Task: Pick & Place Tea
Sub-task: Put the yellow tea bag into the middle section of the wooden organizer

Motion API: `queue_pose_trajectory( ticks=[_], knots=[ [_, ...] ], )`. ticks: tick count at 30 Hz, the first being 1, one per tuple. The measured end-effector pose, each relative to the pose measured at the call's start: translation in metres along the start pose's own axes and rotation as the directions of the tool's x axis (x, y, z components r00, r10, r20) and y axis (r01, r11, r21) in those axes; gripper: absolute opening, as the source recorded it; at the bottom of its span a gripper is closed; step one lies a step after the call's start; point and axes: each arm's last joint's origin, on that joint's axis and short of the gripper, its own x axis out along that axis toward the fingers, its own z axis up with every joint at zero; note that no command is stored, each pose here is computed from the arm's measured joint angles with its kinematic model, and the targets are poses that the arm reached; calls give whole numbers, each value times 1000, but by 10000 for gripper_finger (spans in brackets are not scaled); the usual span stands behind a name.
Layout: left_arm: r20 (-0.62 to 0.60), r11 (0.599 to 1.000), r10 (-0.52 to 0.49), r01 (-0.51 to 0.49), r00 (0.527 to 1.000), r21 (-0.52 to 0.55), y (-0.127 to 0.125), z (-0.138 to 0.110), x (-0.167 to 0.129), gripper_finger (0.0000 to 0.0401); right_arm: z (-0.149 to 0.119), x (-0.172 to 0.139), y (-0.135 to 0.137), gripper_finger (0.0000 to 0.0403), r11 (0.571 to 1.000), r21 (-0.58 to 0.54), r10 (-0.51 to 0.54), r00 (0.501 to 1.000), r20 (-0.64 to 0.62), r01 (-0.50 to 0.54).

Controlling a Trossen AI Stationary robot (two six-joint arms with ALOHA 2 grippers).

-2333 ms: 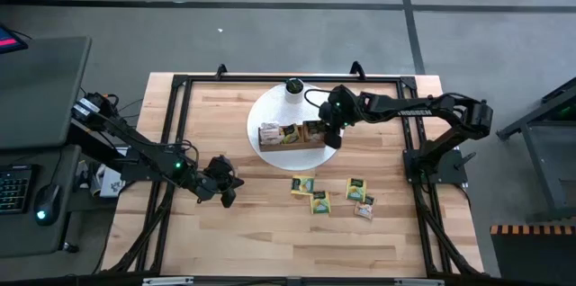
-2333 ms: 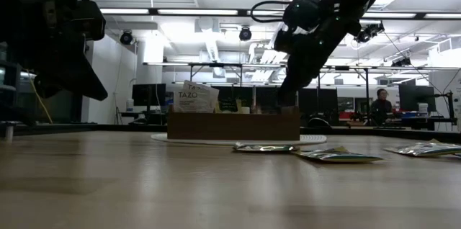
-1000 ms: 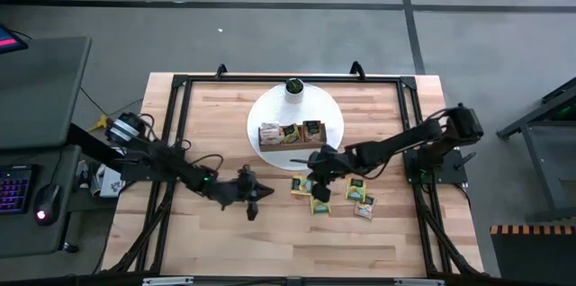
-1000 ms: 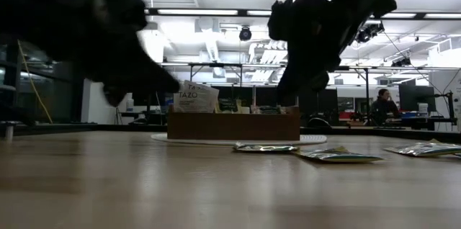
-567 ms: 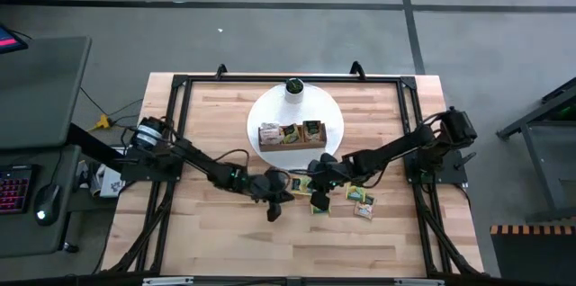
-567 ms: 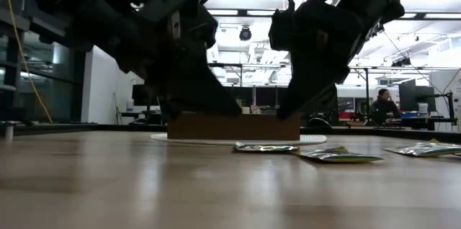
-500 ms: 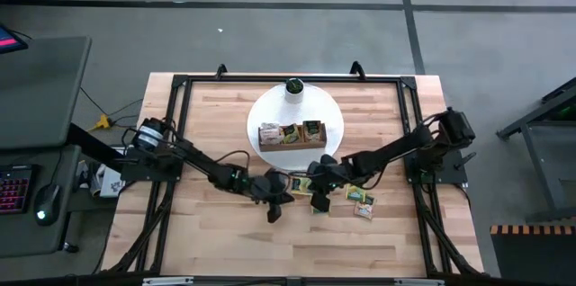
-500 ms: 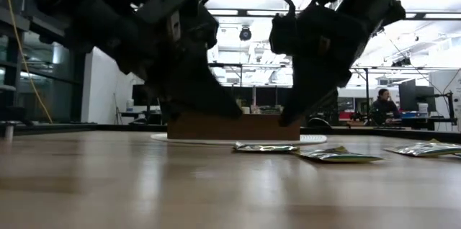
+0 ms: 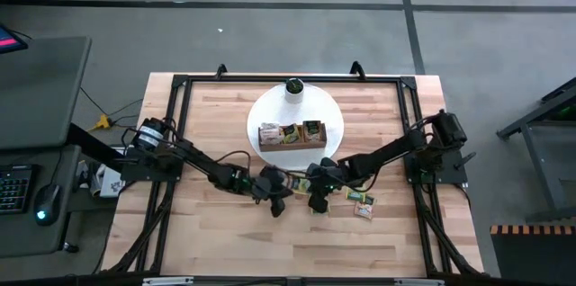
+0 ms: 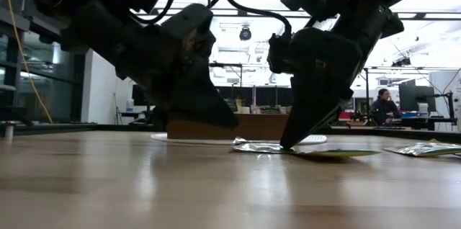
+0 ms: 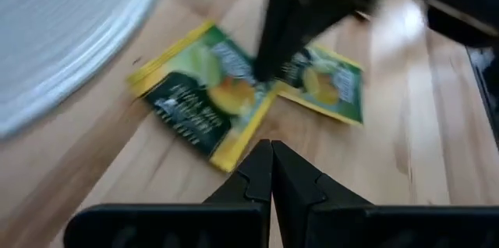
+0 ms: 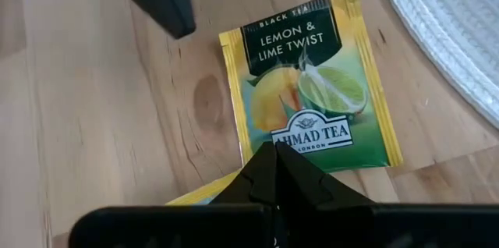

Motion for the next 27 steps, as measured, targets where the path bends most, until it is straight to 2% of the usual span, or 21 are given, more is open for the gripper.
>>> queue_pose_trajectory(
  ticks=[3, 8, 13, 18, 23, 27],
  knots=[
    [5, 987, 53, -51, 999, -150, 3, -2, 0, 1, 0, 0, 0, 0, 1000, 0, 1, 1000, 1, -1],
    [-11, 924, 99, -96, 995, -371, 10, -1, 1, 1, 0, 1, 0, 0, 1000, -8, 8, 1000, 9, -8],
    [-26, 898, 54, -60, 998, -435, 18, 10, 5, 14, 1, 1, 1, 0, 1000, -8, 13, 1000, 14, -13],
    [-46, 874, 32, -51, 998, -483, 30, 21, 8, 76, 1, 1, 1, 0, 1000, -11, 16, 1000, 13, -16],
    [-89, 819, -18, -36, 996, -573, 37, 28, 10, 143, 1, 1, 1, 0, 1000, -20, 16, 1000, 14, -16],
    [-114, 778, -50, -33, 992, -628, 40, 30, 10, 170, 1, 1, 1, 0, 1000, -22, 16, 1000, 14, -16]
  ],
)
